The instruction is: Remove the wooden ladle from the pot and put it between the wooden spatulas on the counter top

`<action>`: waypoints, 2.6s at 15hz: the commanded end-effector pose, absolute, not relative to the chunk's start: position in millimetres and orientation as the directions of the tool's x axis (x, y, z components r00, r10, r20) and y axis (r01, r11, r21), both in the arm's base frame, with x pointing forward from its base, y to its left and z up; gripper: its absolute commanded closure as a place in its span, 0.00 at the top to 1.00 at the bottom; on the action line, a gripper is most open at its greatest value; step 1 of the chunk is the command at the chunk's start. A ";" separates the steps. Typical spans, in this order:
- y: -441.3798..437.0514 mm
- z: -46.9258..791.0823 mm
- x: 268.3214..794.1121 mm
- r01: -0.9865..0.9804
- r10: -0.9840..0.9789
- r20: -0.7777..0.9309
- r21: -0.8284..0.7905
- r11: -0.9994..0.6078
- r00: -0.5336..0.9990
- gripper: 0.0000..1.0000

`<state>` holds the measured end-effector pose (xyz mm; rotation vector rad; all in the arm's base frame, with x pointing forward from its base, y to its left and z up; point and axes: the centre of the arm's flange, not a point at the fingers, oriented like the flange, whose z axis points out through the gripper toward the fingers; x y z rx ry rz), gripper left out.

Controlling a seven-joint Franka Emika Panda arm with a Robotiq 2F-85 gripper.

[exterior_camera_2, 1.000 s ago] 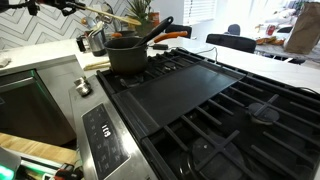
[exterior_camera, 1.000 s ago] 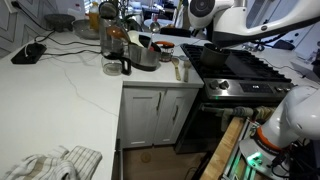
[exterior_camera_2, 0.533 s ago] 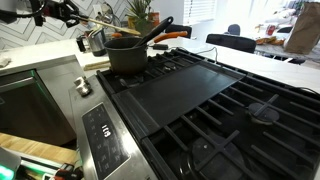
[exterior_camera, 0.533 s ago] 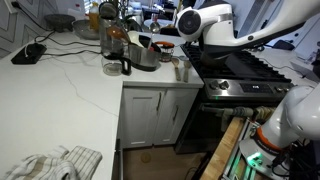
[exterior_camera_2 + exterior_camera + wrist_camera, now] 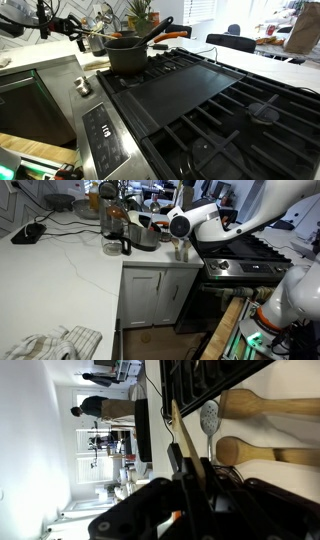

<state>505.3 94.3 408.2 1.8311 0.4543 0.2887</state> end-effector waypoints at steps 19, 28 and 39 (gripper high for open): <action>120.5 309.0 477.4 0.112 0.422 -0.048 0.985 -0.128 0.905 0.03; 115.9 257.3 481.1 0.089 0.481 -0.013 0.987 -0.135 0.876 0.03; 113.9 253.0 479.6 0.093 0.498 0.004 0.981 -0.169 0.867 0.66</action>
